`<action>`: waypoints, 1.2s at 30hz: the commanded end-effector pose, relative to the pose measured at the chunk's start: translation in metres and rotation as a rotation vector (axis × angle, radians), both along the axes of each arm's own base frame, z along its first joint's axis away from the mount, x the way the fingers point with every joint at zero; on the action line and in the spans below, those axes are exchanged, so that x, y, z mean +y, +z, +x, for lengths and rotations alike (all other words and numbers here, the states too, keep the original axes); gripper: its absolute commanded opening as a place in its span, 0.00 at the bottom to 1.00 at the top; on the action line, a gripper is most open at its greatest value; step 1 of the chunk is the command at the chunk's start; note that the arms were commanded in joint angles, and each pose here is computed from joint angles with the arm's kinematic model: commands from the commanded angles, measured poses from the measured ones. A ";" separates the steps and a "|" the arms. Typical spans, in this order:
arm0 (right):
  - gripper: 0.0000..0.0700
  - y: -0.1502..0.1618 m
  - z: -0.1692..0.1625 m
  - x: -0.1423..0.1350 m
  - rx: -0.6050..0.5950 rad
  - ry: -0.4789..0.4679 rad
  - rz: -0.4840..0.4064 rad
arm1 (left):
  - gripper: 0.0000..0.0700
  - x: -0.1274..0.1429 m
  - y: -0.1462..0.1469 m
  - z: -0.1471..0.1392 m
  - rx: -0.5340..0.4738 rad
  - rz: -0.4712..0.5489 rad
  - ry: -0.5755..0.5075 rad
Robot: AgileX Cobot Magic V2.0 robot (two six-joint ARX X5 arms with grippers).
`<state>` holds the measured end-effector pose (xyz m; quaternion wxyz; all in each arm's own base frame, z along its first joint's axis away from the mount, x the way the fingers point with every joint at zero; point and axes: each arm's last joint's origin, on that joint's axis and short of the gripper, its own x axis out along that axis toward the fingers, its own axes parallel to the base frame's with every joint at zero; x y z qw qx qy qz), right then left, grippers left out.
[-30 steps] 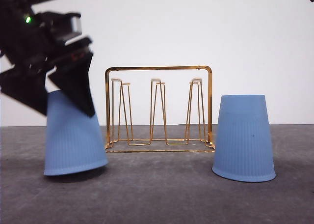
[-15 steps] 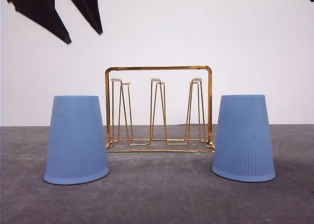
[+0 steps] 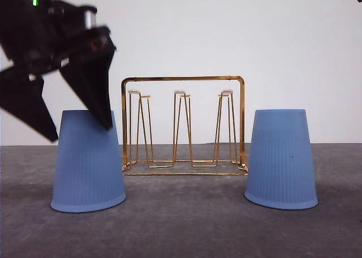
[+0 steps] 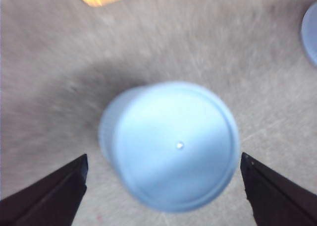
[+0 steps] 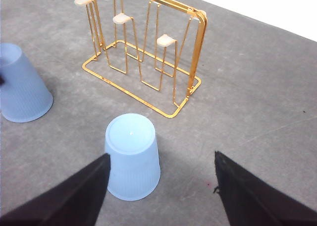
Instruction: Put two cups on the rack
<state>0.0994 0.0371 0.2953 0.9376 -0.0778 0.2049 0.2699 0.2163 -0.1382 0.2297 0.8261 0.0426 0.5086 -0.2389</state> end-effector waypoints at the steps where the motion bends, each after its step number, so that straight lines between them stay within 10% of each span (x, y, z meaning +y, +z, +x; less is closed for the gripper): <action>1: 0.61 0.004 0.000 0.000 -0.012 -0.003 0.015 | 0.85 -0.006 -0.001 0.004 -0.023 -0.014 -0.002; 15: 0.61 0.004 0.000 0.000 -0.012 -0.003 0.015 | 0.83 -0.016 -0.024 0.016 0.000 0.034 0.000; 20: 0.61 0.004 0.000 0.000 -0.012 -0.003 0.015 | 0.59 -0.016 -0.017 0.016 0.002 0.036 -0.002; 36: 0.61 0.004 0.000 0.000 -0.012 -0.003 0.015 | 0.56 -0.020 0.081 0.027 -0.112 0.087 -0.020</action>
